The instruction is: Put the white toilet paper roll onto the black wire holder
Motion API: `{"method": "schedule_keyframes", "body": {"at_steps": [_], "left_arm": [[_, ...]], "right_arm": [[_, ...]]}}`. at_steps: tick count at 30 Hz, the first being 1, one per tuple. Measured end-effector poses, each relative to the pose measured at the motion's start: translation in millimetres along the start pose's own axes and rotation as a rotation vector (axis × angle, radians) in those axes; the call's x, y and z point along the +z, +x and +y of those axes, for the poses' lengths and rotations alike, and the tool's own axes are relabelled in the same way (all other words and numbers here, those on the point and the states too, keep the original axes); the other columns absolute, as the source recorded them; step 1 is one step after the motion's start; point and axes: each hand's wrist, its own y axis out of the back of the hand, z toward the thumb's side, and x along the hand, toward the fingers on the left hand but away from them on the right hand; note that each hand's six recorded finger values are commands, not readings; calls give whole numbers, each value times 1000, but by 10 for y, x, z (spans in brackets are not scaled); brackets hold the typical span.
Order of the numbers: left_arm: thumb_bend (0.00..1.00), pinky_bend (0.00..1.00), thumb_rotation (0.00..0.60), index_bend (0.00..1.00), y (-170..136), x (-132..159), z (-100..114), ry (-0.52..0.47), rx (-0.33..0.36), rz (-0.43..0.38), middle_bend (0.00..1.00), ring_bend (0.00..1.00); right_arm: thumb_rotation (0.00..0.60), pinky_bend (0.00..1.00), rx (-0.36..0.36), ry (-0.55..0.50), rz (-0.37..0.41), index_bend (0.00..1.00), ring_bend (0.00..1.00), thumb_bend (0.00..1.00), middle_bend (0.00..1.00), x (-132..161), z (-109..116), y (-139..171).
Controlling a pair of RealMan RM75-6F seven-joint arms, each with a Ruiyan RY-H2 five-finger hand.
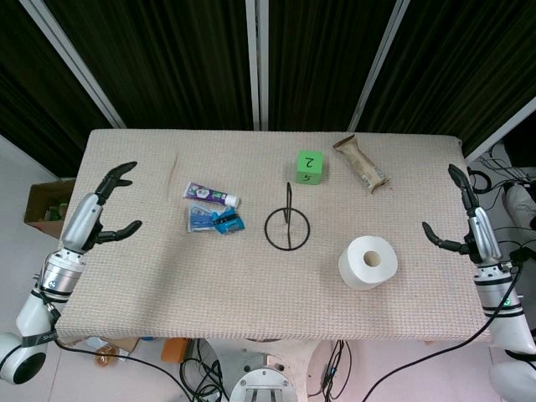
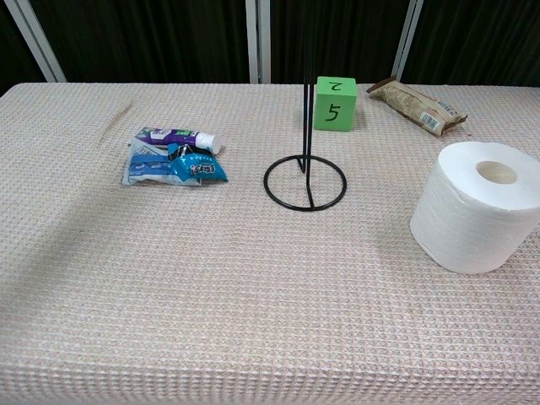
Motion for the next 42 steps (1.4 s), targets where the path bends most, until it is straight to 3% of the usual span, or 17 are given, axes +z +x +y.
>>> {"method": "schedule_keyframes", "body": {"at_steps": [11, 16, 20, 24, 26, 32, 42], "left_arm": [[126, 211, 244, 82, -93, 12, 27, 74, -14, 0, 61, 42], [119, 211, 244, 84, -160, -17, -2, 235, -29, 9, 61, 42], [119, 211, 246, 78, -246, -46, -18, 400, -33, 19, 61, 42], [118, 211, 241, 72, -400, -98, -24, 572, -39, 52, 61, 42], [118, 211, 241, 70, -492, -134, -30, 633, -44, 76, 61, 42], [118, 211, 240, 66, -886, -332, -92, 704, -74, 196, 59, 42], [117, 211, 241, 66, -947, -550, -112, 714, -69, 251, 56, 42]], "right_arm": [[600, 0, 40, 20, -18, 0, 0, 207, 0, -58, -13, 139], [600, 0, 102, 66, -46, 0, 0, 116, 0, -124, -57, 275], [600, 0, 170, 178, -98, 0, 0, 2, 0, -258, -68, 426], [600, 0, 254, 335, -177, 0, 0, 0, 0, -504, -98, 674], [600, 0, 275, 361, -197, 0, 0, 0, 0, -584, -130, 767], [600, 0, 288, 292, -226, 0, 0, 0, 0, -810, -352, 930], [600, 0, 295, 1, -237, 0, 0, 0, 0, -858, -788, 816]]}}
